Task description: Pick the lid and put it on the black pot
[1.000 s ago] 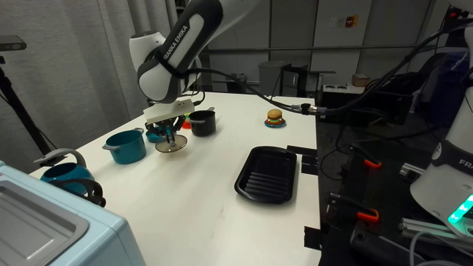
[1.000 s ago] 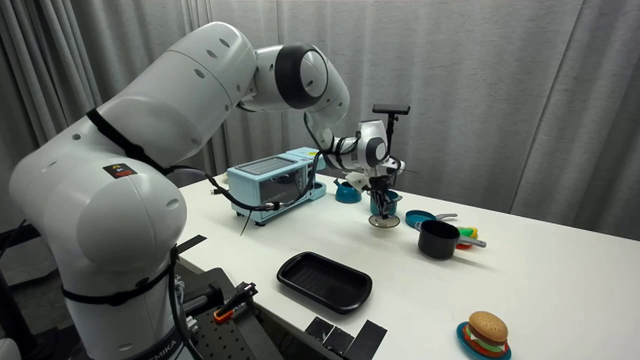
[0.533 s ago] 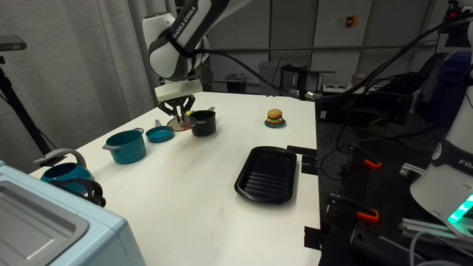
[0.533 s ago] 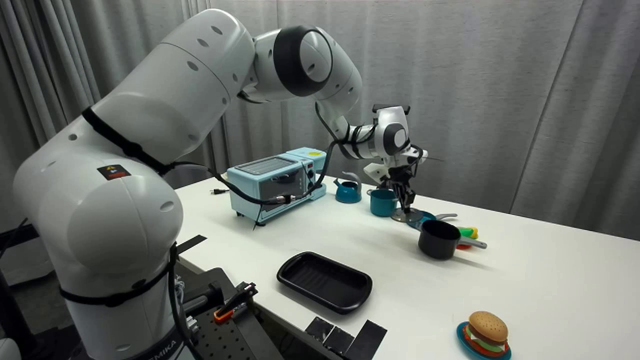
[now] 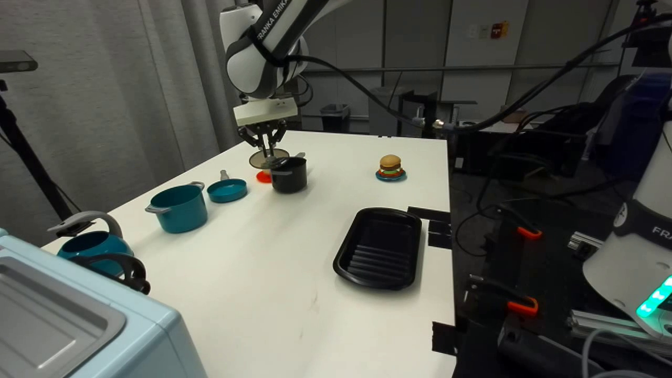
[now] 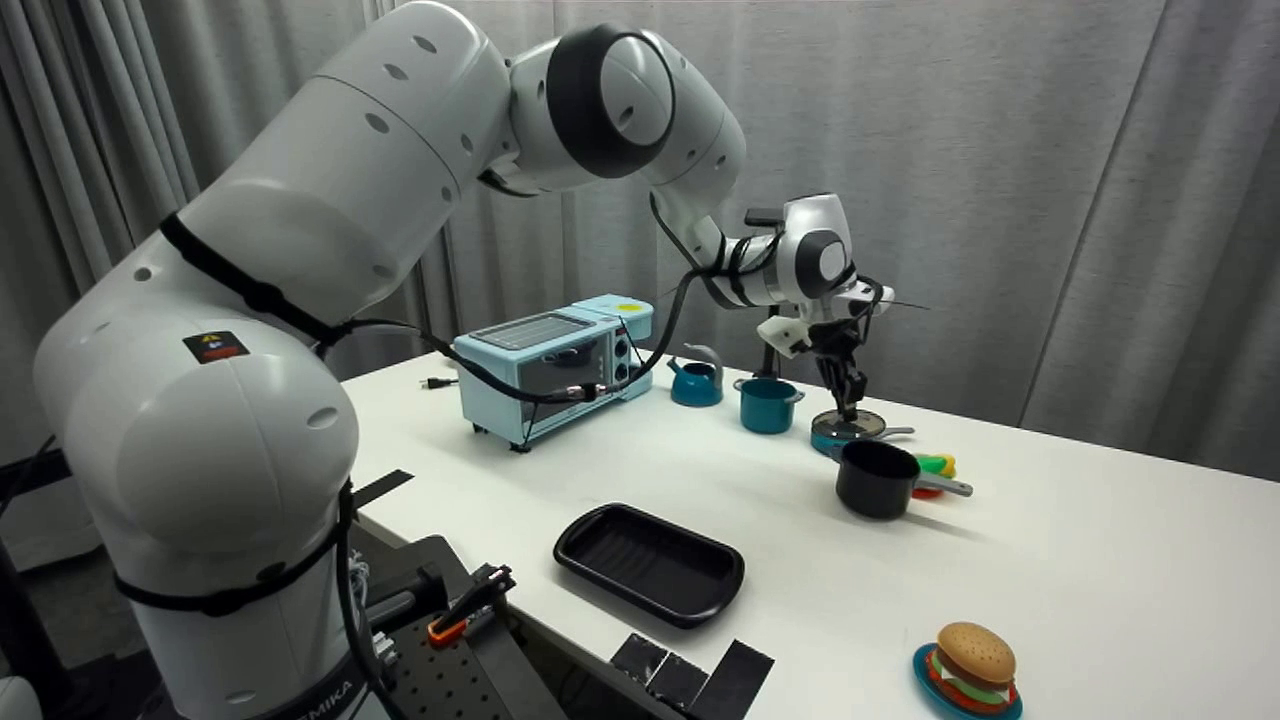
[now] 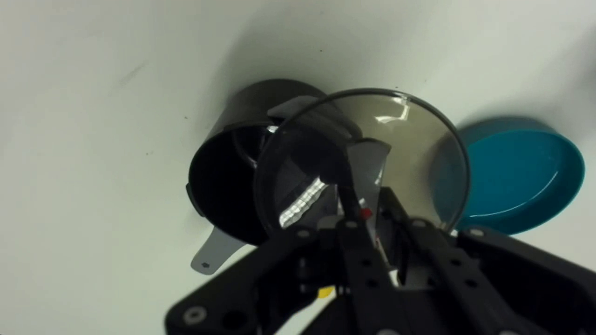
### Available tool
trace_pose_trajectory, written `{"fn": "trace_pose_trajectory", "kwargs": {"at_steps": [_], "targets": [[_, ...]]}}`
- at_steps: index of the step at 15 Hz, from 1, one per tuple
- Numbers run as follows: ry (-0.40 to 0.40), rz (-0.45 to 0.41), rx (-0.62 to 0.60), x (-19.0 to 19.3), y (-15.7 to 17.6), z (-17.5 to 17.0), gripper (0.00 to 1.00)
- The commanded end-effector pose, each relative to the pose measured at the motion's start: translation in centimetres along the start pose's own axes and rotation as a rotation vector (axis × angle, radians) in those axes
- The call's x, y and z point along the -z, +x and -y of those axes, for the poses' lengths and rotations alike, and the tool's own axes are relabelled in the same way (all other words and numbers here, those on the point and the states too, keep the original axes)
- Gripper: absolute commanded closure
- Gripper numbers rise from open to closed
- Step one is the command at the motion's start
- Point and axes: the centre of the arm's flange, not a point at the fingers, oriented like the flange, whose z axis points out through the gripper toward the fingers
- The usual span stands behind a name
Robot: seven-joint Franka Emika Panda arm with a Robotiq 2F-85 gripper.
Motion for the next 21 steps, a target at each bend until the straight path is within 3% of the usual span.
{"fn": "trace_pose_trajectory", "kwargs": {"at_steps": [1,10,16,17,18,21], "targets": [[-0.025,0.002,-0.048,-0.4,1.0,-1.7,0.97],[-0.066,0.009,-0.133,-3.7,2.4,-4.5,0.97],[-0.072,0.002,-0.156,-4.6,2.4,-4.5,0.97],[-0.075,0.003,-0.158,-4.7,2.4,-4.4,0.61],[-0.076,0.000,-0.160,-4.8,2.4,-4.4,0.60],[-0.085,-0.012,-0.155,-5.2,2.3,-4.5,0.38]]}}
